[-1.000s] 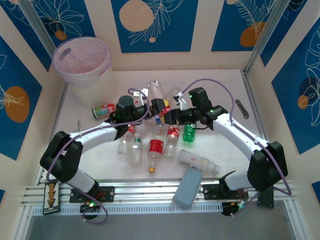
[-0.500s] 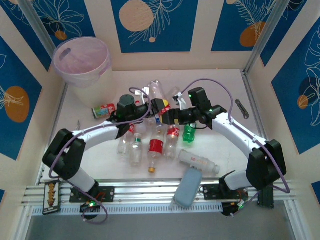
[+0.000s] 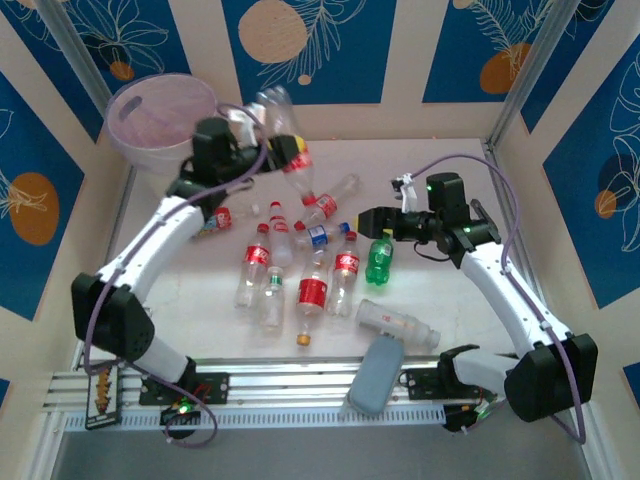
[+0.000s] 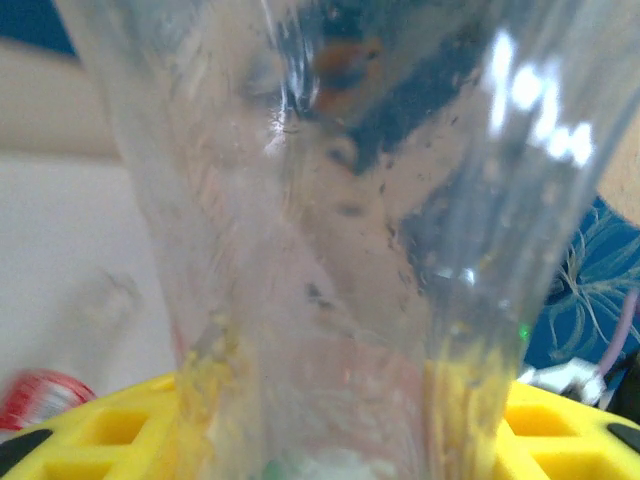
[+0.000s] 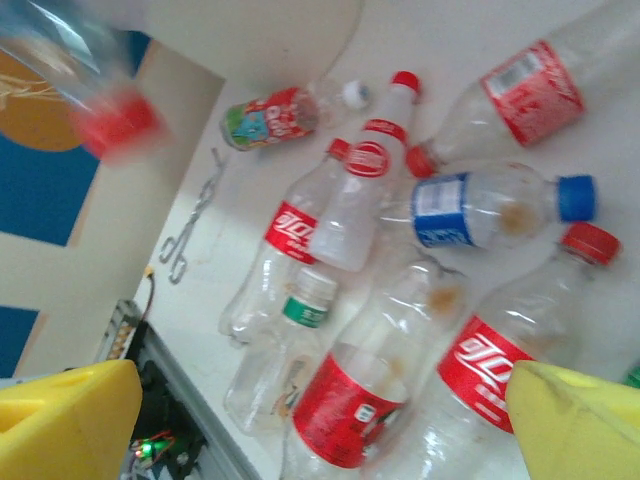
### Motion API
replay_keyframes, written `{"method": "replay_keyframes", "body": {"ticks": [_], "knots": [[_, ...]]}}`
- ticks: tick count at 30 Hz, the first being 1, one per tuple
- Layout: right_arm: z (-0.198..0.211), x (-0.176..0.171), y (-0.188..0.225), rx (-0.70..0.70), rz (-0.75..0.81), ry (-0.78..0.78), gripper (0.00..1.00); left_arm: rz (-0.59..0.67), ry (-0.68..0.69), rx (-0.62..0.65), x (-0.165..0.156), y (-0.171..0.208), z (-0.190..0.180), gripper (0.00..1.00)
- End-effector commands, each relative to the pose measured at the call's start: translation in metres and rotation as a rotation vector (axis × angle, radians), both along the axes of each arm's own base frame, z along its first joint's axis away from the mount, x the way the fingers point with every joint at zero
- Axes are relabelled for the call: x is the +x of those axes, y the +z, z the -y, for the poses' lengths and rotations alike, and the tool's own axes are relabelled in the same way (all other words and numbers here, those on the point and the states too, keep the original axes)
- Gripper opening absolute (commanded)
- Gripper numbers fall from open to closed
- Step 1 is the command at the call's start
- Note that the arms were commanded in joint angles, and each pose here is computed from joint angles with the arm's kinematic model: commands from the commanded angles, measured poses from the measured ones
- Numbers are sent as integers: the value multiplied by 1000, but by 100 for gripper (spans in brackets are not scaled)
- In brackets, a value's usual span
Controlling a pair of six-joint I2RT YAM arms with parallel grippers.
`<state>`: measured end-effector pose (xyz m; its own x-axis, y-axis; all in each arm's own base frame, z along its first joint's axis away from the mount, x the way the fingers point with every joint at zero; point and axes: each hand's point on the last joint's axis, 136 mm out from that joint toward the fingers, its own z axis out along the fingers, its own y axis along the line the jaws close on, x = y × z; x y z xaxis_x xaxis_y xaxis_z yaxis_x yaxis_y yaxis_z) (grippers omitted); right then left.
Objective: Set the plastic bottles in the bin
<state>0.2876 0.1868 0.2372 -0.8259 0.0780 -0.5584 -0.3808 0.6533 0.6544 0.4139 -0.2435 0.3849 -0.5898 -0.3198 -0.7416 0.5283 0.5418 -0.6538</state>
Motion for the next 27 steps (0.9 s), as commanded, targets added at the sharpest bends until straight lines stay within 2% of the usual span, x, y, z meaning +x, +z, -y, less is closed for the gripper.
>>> {"method": "replay_keyframes", "body": {"ticks": [1,6,10,15,20,27], "knots": [[15,-5,-35,-67,-101,-55,94,100,113,131,-2,40,-61,23],[23,-1,-53,-99,-143,-90,94,153,369,247,26,73,-154,6],[26,0,-60,-116,-156,-95,94,166,578,299,49,85,-222,0],[30,-2,-67,-135,-171,-102,94,149,799,359,80,74,-292,0],[33,-5,-69,-155,-176,-108,94,125,834,395,119,50,-317,0],[41,-8,-76,-179,-189,-138,94,113,847,434,141,28,-325,0]]}}
